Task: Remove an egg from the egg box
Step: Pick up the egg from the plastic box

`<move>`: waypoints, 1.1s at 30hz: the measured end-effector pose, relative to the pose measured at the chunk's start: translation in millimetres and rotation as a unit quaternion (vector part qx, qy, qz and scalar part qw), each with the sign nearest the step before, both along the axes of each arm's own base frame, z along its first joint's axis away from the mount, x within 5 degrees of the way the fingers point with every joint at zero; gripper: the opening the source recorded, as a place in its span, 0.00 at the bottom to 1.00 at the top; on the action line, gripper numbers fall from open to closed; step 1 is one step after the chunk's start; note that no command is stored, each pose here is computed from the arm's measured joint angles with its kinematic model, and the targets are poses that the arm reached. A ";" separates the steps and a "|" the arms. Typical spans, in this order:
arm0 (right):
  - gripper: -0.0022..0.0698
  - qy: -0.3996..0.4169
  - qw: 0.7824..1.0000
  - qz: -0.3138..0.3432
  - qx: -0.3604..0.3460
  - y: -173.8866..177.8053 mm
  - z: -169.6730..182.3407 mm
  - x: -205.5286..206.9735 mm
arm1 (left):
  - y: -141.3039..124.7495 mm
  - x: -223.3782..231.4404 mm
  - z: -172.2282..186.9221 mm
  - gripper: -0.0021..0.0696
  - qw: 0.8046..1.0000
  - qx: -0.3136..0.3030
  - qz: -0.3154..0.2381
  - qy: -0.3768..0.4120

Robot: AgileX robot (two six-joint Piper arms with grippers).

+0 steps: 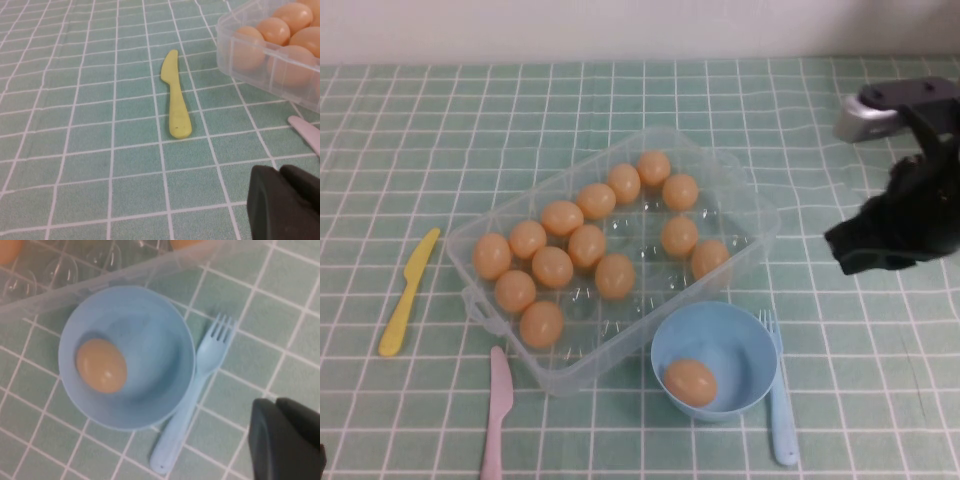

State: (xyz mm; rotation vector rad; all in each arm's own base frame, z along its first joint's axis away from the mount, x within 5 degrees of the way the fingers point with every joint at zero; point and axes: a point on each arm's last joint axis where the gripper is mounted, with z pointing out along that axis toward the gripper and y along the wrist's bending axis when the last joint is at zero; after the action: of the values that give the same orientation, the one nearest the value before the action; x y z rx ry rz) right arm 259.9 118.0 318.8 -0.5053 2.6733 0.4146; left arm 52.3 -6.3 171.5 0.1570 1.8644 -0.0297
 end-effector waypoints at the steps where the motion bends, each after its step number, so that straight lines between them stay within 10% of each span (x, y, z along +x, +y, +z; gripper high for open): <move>1: 0.01 -0.001 1.000 0.012 -0.007 9.0 0.2 8.6 | 0.0 0.0 0.0 0.03 1.000 0.000 0.000 0.000; 8: 0.10 0.001 0.997 0.074 -0.037 62.3 5.0 57.4 | 0.0 0.0 0.0 0.03 1.000 0.000 0.000 0.000; 18: 0.62 0.016 0.996 0.083 -0.035 116.0 -11.1 113.7 | 0.0 0.0 0.0 0.03 1.000 0.000 0.000 0.000; 33: 0.71 0.041 0.996 0.049 -0.064 125.6 -51.6 140.2 | 0.0 0.0 0.0 0.03 1.000 0.000 0.000 0.000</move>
State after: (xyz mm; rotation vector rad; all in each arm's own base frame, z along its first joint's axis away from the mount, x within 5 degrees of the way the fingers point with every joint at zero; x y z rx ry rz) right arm 400.2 243.5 267.2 -0.6731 2.7760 0.2980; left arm 52.3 -6.3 171.5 0.1570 1.8644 -0.0297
